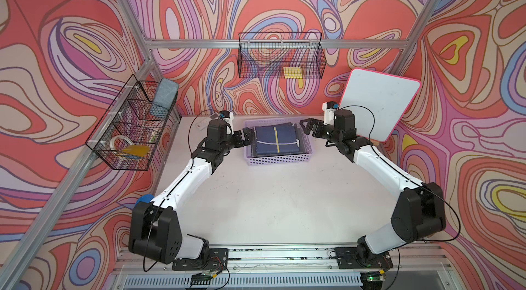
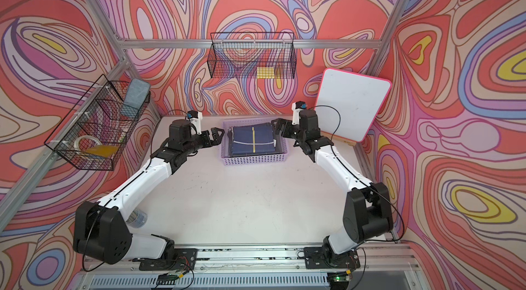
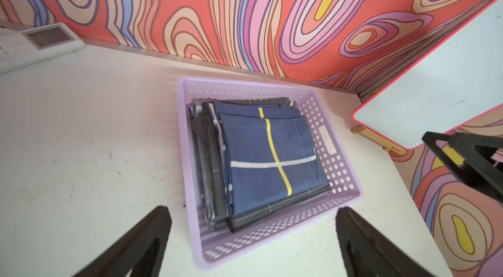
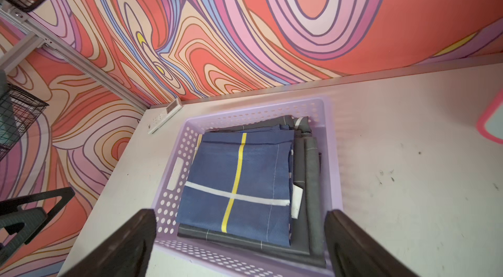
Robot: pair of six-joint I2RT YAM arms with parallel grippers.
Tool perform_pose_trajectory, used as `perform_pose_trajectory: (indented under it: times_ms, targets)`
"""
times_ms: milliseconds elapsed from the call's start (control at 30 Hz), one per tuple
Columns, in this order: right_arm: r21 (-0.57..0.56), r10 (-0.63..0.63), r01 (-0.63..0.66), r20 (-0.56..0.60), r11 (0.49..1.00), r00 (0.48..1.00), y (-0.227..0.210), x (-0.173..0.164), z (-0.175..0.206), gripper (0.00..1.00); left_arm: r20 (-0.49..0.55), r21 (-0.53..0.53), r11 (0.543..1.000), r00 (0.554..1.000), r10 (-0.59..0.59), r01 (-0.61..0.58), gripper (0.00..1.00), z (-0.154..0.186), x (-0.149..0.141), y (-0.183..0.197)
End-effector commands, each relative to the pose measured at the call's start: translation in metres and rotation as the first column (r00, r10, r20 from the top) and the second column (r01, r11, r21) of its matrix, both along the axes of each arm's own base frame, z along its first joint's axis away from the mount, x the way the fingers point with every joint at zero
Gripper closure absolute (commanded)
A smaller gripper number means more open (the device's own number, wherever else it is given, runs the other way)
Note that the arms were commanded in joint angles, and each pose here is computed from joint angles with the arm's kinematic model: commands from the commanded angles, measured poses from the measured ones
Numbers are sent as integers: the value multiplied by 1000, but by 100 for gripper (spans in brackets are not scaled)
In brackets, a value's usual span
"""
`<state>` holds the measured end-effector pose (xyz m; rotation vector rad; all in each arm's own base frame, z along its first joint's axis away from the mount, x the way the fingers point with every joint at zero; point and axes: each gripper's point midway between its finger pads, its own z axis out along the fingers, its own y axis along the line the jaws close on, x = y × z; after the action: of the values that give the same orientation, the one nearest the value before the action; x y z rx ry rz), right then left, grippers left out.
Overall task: Put the folded pillowcase in the basket
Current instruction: Place the pillowcase in the basket, then reset both arms
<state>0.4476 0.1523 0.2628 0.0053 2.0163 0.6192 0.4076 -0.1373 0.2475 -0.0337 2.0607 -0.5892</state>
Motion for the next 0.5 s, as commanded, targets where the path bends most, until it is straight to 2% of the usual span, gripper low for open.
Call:
perform_pose_trajectory:
  times_ms: [0,167,433,467]
  targets:
    - [-38,-73,76,72,996,995,-22,-18,2,2,103,59,998,995,2,-8,1,14,-21,14]
    - [-131,-71,101,217,986,974,-38,-46,-1,2,224,126,992,975,-9,-20,1,13,-51,27]
    - [-245,-190,301,392,922,900,-84,-82,-14,2,330,241,947,936,125,-212,1,-10,-78,71]
    - [-251,-217,330,388,910,896,-90,-84,-17,2,315,268,938,940,132,-221,1,-25,-82,75]
